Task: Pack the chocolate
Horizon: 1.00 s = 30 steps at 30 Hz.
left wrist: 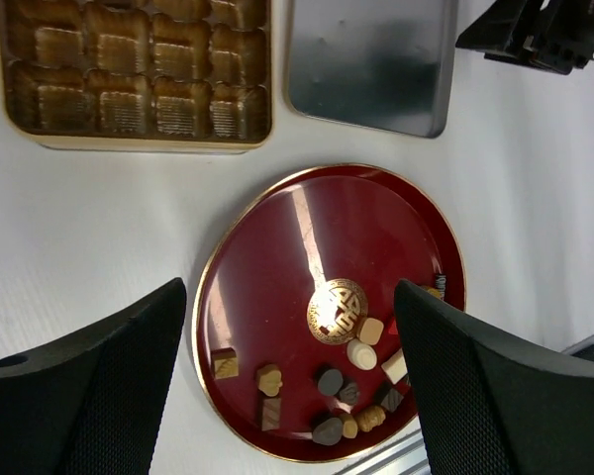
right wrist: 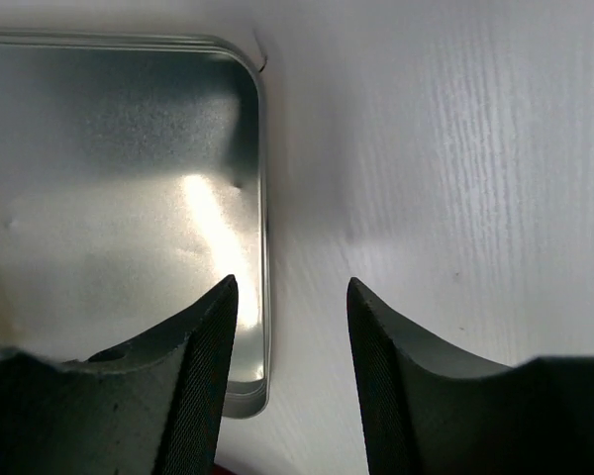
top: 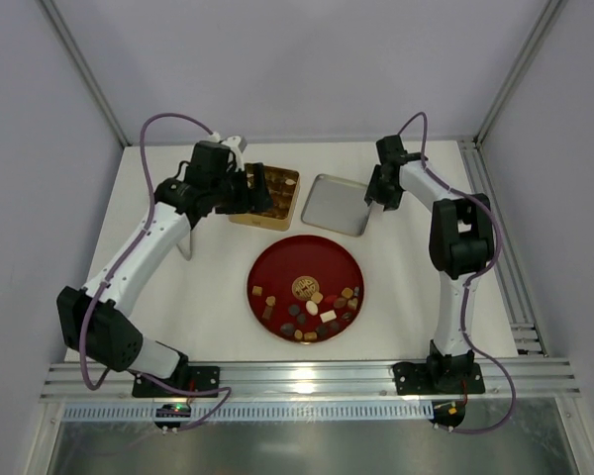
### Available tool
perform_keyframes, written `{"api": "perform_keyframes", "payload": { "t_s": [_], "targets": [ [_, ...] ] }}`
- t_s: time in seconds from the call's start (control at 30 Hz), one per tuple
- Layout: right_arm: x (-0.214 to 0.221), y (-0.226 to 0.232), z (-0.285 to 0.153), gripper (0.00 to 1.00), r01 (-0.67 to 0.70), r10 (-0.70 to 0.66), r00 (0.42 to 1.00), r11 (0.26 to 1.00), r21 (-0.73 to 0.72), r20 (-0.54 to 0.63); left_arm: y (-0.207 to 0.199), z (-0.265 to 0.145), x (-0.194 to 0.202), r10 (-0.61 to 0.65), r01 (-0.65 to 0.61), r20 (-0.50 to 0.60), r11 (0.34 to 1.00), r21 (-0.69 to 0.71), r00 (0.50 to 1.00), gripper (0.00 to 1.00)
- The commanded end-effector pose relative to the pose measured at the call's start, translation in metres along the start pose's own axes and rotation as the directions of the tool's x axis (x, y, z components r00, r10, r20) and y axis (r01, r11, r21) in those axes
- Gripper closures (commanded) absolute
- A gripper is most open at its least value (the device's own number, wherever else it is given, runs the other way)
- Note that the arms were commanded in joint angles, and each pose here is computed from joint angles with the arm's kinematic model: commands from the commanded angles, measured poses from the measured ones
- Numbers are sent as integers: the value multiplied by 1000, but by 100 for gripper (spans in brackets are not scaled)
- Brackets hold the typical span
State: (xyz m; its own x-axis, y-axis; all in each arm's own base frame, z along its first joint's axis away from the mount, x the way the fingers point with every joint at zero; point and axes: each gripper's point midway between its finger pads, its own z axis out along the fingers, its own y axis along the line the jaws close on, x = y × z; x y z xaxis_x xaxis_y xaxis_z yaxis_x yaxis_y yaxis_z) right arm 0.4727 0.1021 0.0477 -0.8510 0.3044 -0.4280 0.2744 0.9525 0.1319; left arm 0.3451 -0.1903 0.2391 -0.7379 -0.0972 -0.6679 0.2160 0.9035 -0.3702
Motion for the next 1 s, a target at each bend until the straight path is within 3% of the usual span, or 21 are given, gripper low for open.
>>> {"api": "perform_keyframes", "payload": {
  "t_s": [0.0, 0.33, 0.97],
  "targets": [
    [-14, -1, -16, 50, -14, 14, 999, 1000, -1, 52, -26, 10, -12, 17, -18, 8, 995, 93, 1000, 17],
    [2, 0, 11, 53, -8, 8, 1000, 1000, -4, -12, -48, 42, -10, 52, -43, -53, 987, 155, 997, 17],
    [12, 2, 25, 75, -2, 2, 1000, 1000, 9, -30, -85, 109, 2, 83, -32, -163, 954, 297, 983, 18]
  ]
}}
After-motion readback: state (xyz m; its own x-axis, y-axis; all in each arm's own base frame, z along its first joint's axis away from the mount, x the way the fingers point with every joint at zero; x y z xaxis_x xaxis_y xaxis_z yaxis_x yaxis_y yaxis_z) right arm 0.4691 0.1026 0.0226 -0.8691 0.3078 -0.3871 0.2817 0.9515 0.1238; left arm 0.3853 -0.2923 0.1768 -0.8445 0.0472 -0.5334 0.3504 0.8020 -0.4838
